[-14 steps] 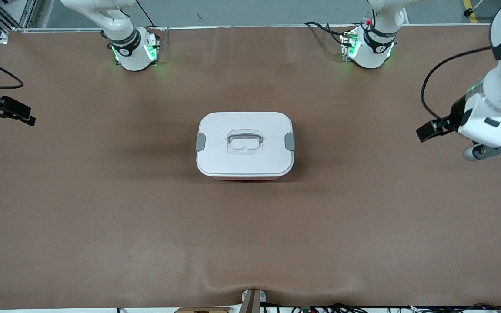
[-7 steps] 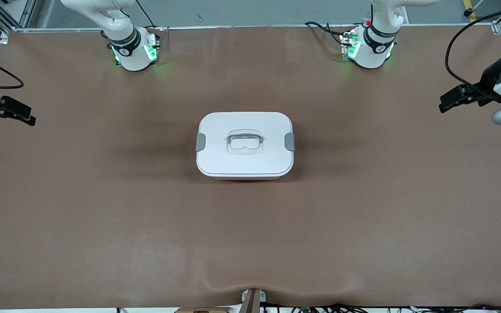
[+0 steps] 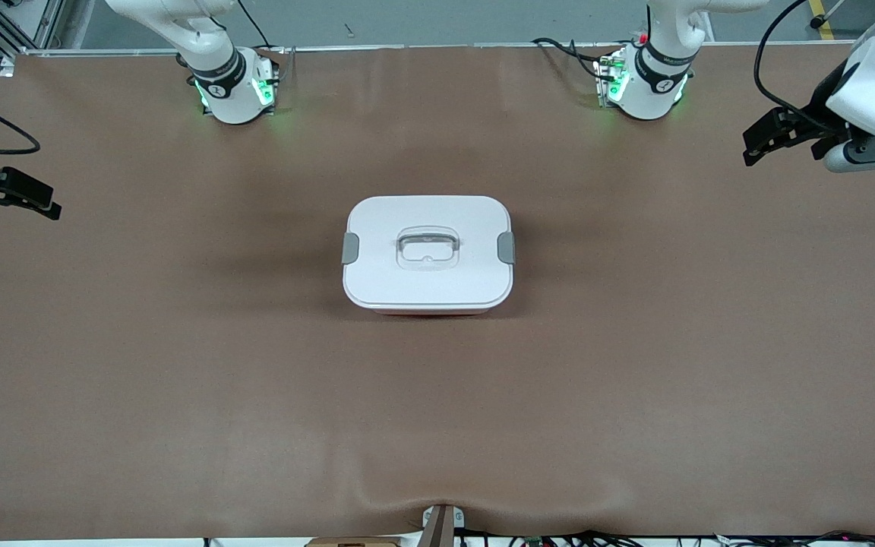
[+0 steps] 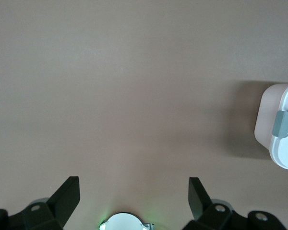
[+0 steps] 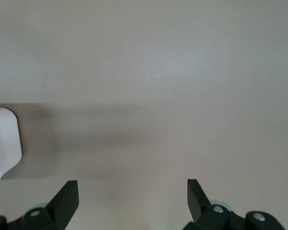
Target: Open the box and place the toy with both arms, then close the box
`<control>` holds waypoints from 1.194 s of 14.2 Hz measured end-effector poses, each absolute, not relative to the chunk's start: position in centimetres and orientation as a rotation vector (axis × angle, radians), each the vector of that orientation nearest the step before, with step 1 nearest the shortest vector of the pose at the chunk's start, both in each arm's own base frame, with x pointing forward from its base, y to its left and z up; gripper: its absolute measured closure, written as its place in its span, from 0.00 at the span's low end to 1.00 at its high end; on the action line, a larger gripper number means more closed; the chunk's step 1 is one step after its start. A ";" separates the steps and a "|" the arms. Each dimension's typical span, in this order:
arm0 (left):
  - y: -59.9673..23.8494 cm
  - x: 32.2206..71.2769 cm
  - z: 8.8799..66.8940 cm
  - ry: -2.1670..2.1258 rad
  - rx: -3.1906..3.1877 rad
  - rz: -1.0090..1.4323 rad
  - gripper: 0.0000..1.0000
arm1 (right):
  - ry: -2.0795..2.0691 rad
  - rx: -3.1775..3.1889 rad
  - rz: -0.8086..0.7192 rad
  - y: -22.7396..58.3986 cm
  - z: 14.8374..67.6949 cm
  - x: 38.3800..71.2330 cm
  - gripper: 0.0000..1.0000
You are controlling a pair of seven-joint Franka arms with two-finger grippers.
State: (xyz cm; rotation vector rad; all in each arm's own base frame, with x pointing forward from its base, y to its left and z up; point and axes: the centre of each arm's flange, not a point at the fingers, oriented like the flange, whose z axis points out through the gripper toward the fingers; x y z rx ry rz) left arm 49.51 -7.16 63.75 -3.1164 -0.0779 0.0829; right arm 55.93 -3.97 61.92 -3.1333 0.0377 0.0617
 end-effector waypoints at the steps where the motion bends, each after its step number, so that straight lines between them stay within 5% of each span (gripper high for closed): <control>1: -7.0 49.5 63.8 -0.060 -3.118 0.083 0.00 | 0.038 -3.133 0.061 -4.0 61.9 55.9 0.00; 17: -4.6 49.1 65.5 0.089 -3.128 0.001 0.00 | 0.036 -3.134 0.060 -3.9 61.9 56.0 0.00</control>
